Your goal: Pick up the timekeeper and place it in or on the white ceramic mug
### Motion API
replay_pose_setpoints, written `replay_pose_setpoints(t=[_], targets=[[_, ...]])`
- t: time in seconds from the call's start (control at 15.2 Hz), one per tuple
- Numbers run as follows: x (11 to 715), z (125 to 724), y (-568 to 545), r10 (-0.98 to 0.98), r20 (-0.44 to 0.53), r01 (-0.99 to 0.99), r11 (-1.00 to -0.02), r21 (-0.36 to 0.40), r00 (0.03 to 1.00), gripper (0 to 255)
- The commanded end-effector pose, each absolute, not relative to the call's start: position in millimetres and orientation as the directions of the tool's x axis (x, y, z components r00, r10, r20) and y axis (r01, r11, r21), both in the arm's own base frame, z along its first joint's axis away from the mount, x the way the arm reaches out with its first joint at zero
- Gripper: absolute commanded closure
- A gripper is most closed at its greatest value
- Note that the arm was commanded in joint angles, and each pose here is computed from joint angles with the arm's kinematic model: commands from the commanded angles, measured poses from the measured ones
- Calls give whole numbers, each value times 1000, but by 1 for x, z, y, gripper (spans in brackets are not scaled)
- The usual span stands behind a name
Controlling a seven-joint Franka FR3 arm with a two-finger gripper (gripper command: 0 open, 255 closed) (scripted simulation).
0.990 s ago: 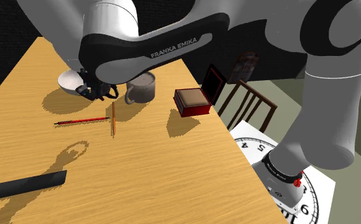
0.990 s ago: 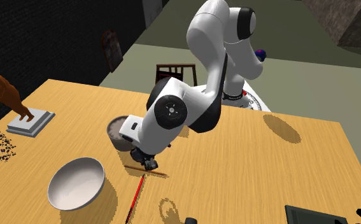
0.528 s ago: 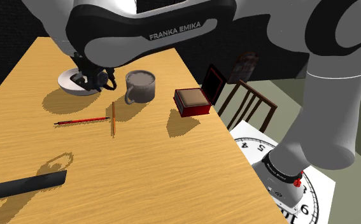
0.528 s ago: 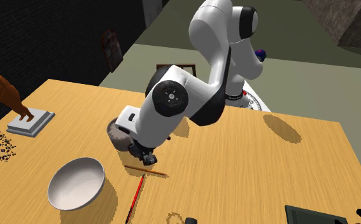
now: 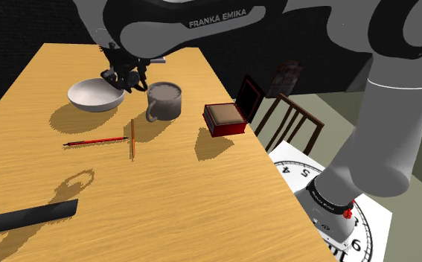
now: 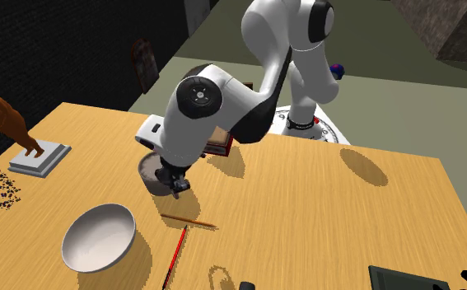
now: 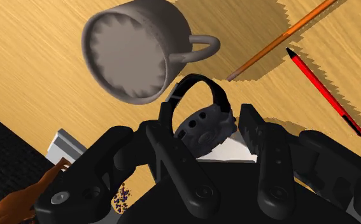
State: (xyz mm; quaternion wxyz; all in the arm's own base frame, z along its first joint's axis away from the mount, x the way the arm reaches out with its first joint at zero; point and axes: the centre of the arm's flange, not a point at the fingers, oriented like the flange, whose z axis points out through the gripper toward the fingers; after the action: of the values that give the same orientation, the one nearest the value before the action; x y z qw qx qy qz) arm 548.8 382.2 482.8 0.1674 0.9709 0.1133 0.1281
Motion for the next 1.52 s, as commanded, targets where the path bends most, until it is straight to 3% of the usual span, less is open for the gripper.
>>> replay_pose_setpoints(t=[0.0, 0.4, 1.45], targets=[[558, 483, 360, 264, 211, 178, -918, 354, 941, 255], [589, 483, 285, 264, 211, 178, -918, 354, 941, 255], [589, 412, 285, 264, 211, 178, -918, 354, 941, 255]])
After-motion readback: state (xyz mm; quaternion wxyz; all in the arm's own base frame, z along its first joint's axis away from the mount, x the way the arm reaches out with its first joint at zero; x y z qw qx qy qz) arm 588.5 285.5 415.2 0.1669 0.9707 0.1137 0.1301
